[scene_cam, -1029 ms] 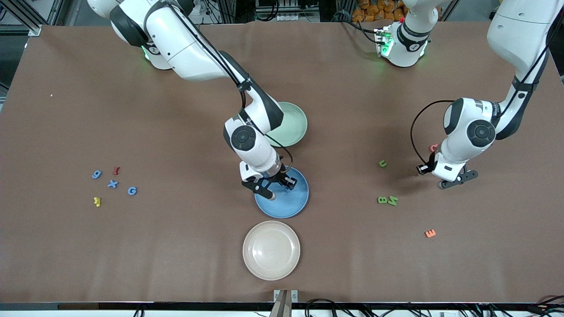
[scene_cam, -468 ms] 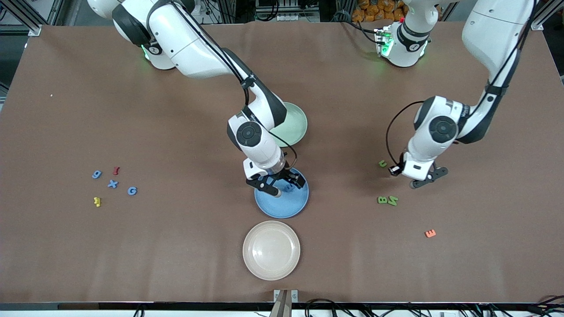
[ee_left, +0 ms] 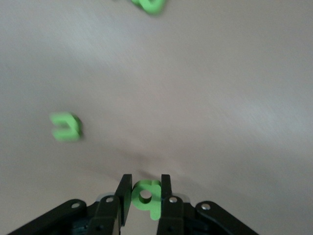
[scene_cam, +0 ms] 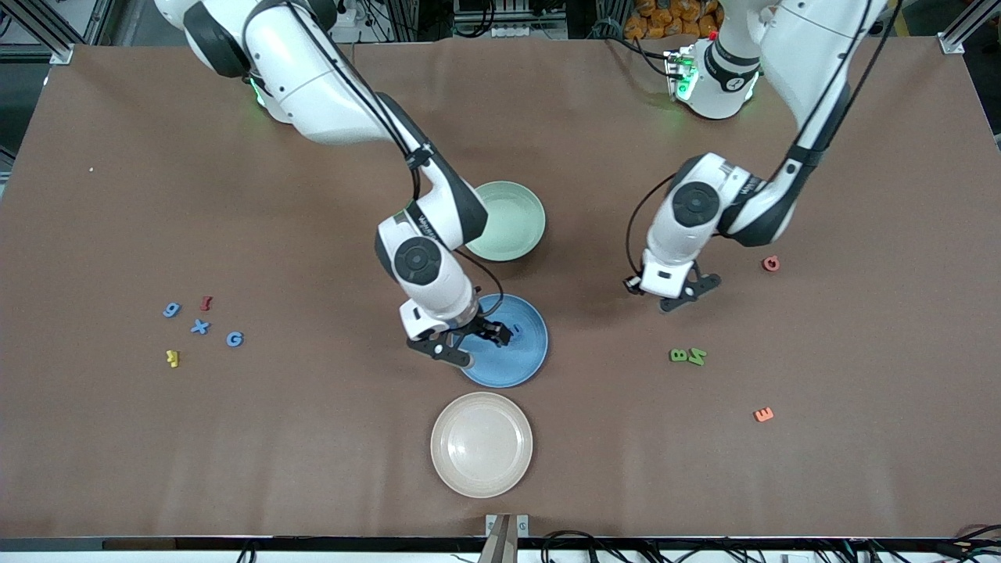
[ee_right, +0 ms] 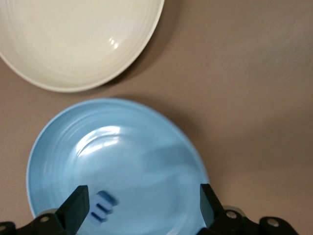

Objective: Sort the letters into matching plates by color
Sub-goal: 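Release the q on the green plate while the right gripper returns to letters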

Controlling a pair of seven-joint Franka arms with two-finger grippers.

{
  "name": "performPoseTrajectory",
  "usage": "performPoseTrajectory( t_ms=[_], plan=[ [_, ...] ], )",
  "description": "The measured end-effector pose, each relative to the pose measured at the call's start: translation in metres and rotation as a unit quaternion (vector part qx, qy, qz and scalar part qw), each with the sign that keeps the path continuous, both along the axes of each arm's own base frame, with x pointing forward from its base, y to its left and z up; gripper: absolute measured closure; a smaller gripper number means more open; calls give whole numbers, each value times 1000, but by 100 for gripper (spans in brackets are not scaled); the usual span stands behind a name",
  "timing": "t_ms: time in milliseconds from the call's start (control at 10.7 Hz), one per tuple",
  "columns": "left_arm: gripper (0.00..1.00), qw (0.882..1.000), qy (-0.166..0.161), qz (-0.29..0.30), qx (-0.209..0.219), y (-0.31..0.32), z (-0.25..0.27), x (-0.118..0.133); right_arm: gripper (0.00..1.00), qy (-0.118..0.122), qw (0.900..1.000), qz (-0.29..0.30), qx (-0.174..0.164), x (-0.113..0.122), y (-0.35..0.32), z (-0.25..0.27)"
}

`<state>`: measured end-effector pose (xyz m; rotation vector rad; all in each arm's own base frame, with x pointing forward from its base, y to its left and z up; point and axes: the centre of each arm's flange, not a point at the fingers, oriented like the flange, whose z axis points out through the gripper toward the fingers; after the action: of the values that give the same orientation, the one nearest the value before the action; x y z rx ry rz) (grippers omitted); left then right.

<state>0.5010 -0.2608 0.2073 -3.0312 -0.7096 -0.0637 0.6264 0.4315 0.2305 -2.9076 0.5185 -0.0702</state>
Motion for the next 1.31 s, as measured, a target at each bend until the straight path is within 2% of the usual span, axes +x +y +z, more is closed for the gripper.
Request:
performPoseTrajectory(
  t_ms=[468,748,1029,1216,1310],
  plan=[
    [72,1000,-6,20,2,-109,14,-57,0,25,996,73,-32,50,-112,69],
    [72,1000,8,22,-8,-167,47,-78,0,17,995,83,-52,74,-188,89],
    [72,999,6,13,-37,-208,75,-93,0,25,992,108,-56,78,-283,121],
    [72,999,8,7,-45,-235,77,-112,0,43,990,120,-51,69,-343,145],
    [68,999,13,8,-47,-243,73,-117,0,48,989,127,-49,63,-371,157]
  ],
)
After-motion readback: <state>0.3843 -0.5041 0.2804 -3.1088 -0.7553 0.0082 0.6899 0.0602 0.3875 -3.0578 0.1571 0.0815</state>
